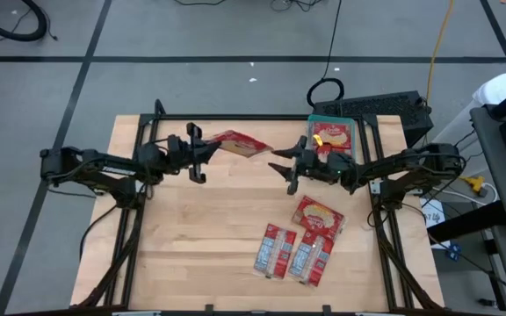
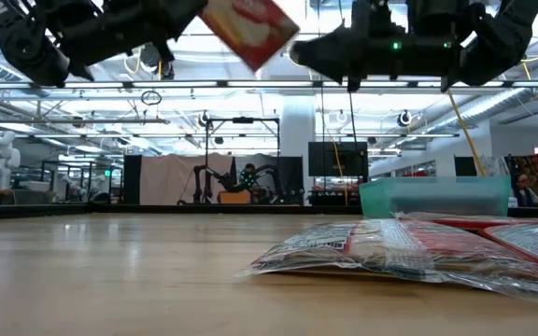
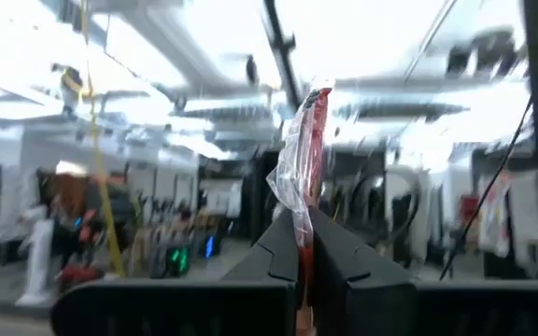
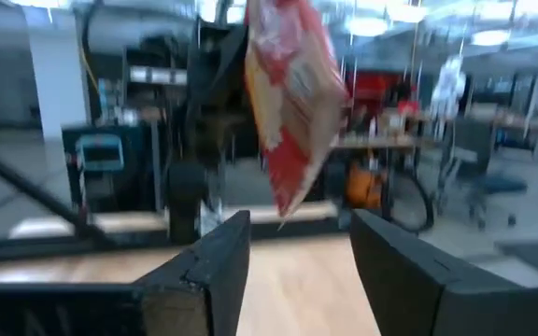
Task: Sort popcorn bags into baskets
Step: Put the red popcorn bag into the green bin
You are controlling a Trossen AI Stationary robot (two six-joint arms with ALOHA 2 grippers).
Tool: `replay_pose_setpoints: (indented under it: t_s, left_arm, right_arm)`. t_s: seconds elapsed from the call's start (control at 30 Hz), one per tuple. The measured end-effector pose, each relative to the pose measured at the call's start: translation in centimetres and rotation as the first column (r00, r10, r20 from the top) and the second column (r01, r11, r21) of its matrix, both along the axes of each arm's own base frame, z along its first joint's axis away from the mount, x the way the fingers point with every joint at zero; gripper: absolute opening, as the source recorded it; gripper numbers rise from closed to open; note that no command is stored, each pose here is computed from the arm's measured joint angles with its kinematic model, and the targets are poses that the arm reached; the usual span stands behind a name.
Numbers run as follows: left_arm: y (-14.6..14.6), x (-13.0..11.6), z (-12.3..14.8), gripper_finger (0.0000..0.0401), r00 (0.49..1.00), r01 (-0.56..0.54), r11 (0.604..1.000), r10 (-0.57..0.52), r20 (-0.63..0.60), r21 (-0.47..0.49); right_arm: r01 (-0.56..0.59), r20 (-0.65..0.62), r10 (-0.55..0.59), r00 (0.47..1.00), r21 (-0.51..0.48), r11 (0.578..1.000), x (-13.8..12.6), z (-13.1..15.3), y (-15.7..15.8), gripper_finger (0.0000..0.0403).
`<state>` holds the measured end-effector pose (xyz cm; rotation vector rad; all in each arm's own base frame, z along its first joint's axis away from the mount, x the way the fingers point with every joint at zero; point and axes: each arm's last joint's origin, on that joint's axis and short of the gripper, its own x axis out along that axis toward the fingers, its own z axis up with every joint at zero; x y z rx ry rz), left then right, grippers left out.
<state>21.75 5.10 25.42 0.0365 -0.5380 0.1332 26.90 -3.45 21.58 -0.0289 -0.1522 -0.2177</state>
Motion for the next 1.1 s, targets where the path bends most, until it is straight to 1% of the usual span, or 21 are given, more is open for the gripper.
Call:
replay_pose_setpoints:
  t_s: [0.1, 0.23, 0.37, 0.47, 0.53, 0.6, 0.73, 0.77, 0.83, 0.93, 1.0, 1.1]
  left_arm:
    - [-0.4, 0.6, 0.7, 0.001, 0.998, 0.038, 0.999, -0.039, 0.057, 0.028]
    - [-0.9, 1.9, 1.2, 0.0005, 0.996, 0.065, 0.995, -0.069, 0.059, 0.074]
    - [-1.1, 3.3, 1.2, 0.0011, 0.996, 0.073, 0.994, -0.077, 0.048, 0.078]
    - [-1.0, 4.2, 1.2, 0.0006, 0.996, 0.076, 0.993, -0.08, 0.044, 0.085]
    - [-1.0, 4.6, 1.1, 0.0005, 0.995, 0.086, 0.992, -0.09, 0.042, 0.092]
    - [-1.0, 4.8, 1.2, 0.0009, 0.994, 0.088, 0.991, -0.093, 0.047, 0.099]
    - [-0.9, 4.8, 1.3, 0.002, 0.995, 0.079, 0.991, -0.084, 0.044, 0.108]
    - [-0.9, 4.8, 1.2, 0.002, 0.996, 0.078, 0.991, -0.083, 0.042, 0.109]
    - [-0.8, 4.9, 1.2, 0.0022, 0.996, 0.076, 0.991, -0.08, 0.038, 0.11]
    - [-0.7, 5.0, 1.0, 0.0035, 0.999, 0.053, 0.995, -0.054, 0.008, 0.085]
    - [-0.6, 5.2, 0.7, 0.0058, 0.999, 0.038, 0.997, -0.037, -0.024, 0.061]
    - [-0.5, 5.2, 0.1, 0.0106, 0.998, -0.005, 0.999, 0.008, -0.068, 0.039]
  right_arm:
    - [-0.05, 0.081, 0.053, 0.995, -0.031, 0.998, -0.1, 0.8, 0.2, 0.0179]
    - [-0.141, 0.162, 0.153, 0.975, -0.083, 0.987, -0.3, 1.7, 0.5, 0.0178]
    - [-0.183, 0.206, 0.205, 0.957, -0.122, 0.976, -0.5, 2.2, 0.7, 0.0176]
    - [-0.204, 0.23, 0.237, 0.944, -0.159, 0.966, -0.6, 2.5, 0.8, 0.0163]
    - [-0.212, 0.238, 0.249, 0.939, -0.17, 0.962, -0.7, 2.6, 0.8, 0.0141]
    - [-0.211, 0.244, 0.249, 0.937, -0.171, 0.962, -0.7, 2.6, 0.8, 0.0111]
    - [-0.199, 0.246, 0.237, 0.94, -0.17, 0.965, -0.7, 2.7, 0.6, 0.0031]
    - [-0.192, 0.247, 0.23, 0.941, -0.166, 0.967, -0.7, 2.7, 0.6, 0.0017]
    - [-0.16, 0.248, 0.192, 0.949, -0.143, 0.977, -0.8, 2.8, 0.4, 0.0013]
    - [-0.144, 0.207, 0.161, 0.965, -0.093, 0.985, -1.1, 3.0, 0.3, 0.0026]
    - [-0.13, 0.138, 0.136, 0.981, -0.054, 0.99, -1.6, 3.3, 0.3, 0.0026]
    - [-0.075, 0.031, 0.076, 0.997, -0.019, 0.997, -2.9, 3.9, 0.2, 0.0012]
